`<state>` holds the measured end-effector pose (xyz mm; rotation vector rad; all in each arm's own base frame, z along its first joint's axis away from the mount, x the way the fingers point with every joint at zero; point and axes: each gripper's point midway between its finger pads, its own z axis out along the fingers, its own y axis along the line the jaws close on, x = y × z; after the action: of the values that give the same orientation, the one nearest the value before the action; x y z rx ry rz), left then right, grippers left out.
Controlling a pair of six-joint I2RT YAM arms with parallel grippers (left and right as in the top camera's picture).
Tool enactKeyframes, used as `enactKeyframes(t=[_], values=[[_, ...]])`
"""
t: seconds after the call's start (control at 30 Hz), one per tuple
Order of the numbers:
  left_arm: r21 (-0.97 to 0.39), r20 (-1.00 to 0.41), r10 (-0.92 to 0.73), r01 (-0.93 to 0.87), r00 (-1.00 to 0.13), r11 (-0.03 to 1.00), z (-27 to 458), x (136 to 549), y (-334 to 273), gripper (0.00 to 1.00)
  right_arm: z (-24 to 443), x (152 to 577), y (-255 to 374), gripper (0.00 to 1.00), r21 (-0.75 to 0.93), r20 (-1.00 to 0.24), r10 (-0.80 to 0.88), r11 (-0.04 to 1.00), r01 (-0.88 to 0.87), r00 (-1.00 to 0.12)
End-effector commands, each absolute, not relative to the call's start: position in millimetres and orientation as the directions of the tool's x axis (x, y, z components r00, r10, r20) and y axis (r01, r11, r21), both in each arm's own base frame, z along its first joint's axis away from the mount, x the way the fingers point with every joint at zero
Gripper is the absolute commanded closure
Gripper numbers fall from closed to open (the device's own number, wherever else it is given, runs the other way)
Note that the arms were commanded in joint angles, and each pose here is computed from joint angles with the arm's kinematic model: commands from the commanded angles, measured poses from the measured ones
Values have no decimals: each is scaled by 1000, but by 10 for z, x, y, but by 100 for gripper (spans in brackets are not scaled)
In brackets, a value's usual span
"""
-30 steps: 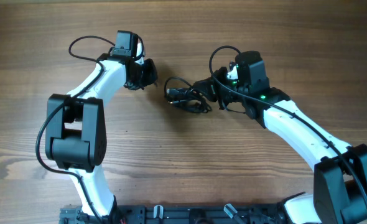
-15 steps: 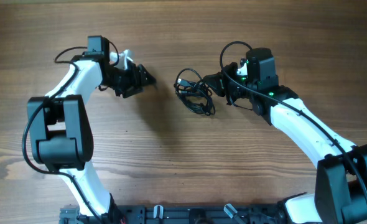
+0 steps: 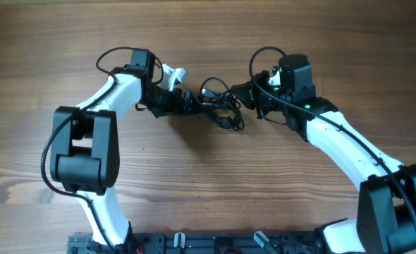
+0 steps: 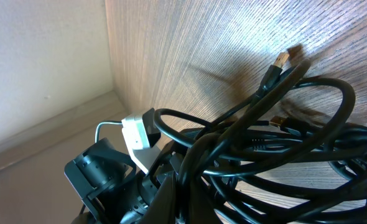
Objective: Untangle cables
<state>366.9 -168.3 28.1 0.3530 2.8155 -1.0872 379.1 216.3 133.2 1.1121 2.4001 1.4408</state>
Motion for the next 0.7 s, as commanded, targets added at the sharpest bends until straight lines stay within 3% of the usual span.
enactKeyframes(t=[0.0,0.2,0.33,0.53,0.67], values=[[-641,-201,193,278,-960,715,321,3654,-1672,16,1384,3863,2165,96,818,231,653,271,507,-721],[-641,-200,222,299,-954,707,314,3602,-1780,14,1383,3862,2165,96,818,232,653,270,508,-721],[-567,-173,185,251,-967,785,204,3664,-1662,14,1383,3862,2164,96,820,223,651,277,501,-726],[-551,-161,151,216,-975,806,182,3698,-1621,14,1388,3871,2162,96,843,118,614,354,406,-780],[-552,-165,152,219,-975,804,186,3705,-1627,12,1393,3875,2164,96,844,117,614,352,404,-780]])
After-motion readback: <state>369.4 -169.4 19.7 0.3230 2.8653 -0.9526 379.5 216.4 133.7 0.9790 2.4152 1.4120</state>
